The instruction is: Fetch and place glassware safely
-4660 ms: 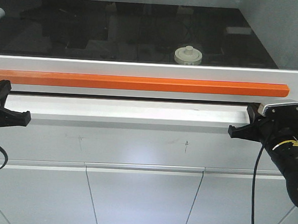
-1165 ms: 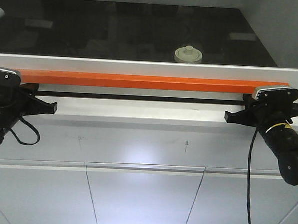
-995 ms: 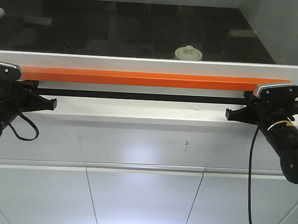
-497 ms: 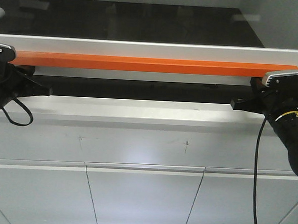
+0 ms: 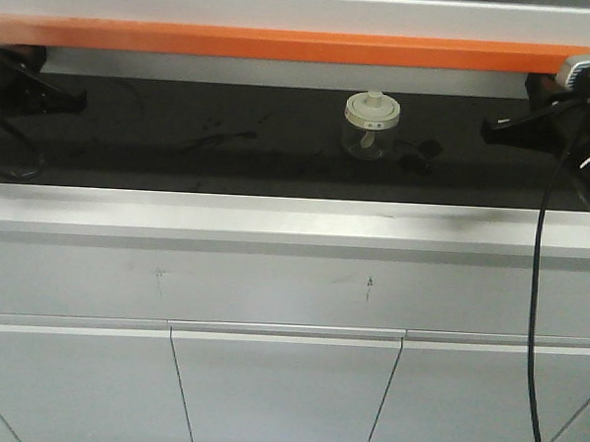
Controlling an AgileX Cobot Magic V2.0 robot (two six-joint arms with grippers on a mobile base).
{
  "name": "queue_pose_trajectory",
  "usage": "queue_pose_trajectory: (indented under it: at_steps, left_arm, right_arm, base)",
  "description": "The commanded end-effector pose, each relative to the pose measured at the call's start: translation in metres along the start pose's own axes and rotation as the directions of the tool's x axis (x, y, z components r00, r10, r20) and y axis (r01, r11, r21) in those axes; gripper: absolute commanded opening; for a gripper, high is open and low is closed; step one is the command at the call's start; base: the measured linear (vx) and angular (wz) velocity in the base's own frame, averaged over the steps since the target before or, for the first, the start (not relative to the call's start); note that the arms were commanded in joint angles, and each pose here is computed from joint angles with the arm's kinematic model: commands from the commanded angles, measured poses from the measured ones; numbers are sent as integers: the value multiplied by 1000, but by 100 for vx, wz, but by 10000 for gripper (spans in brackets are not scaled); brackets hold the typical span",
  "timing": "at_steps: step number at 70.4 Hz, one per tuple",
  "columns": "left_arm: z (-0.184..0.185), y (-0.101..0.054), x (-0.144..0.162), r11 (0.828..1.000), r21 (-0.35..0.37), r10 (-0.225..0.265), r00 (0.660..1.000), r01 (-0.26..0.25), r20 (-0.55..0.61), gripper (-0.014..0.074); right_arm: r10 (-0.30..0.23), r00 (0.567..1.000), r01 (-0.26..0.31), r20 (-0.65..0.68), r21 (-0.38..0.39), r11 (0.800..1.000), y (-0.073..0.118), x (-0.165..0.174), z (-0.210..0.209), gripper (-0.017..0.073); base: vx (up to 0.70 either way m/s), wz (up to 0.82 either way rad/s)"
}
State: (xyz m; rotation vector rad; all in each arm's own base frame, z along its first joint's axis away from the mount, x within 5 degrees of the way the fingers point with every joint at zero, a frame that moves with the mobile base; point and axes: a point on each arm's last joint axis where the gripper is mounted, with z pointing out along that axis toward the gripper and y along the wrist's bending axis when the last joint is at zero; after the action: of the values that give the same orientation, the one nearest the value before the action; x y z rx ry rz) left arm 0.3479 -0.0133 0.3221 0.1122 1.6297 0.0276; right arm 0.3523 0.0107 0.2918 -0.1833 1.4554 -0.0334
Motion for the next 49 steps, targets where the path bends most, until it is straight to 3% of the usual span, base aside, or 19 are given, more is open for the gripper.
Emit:
queue_pose_trajectory:
  at_steps: [1, 20, 33, 49]
  left_arm:
    - [-29, 6, -86, 1000, -25, 11, 912, -1, 410, -7]
    - [-38, 6, -96, 1000, -27, 11, 908, 0, 419, -7]
    - [-42, 7, -97, 1000, -27, 11, 922, -1, 386, -7]
    - [-56, 8, -105, 1000, -28, 11, 934, -1, 356, -7]
  right_arm:
    - [-26, 970, 23, 242, 17, 1000, -6, -59, -6, -1]
    - [-31, 968, 26, 248, 23, 999, -7, -71, -11, -1]
    - [3, 974, -6, 228, 11, 1000, -7, -69, -10, -1]
    - [-20, 978, 19, 210, 8, 1000, -7, -80, -19, -1]
  base:
    - [0, 0]
    - [0, 0]
    - [0, 0]
    - [0, 0]
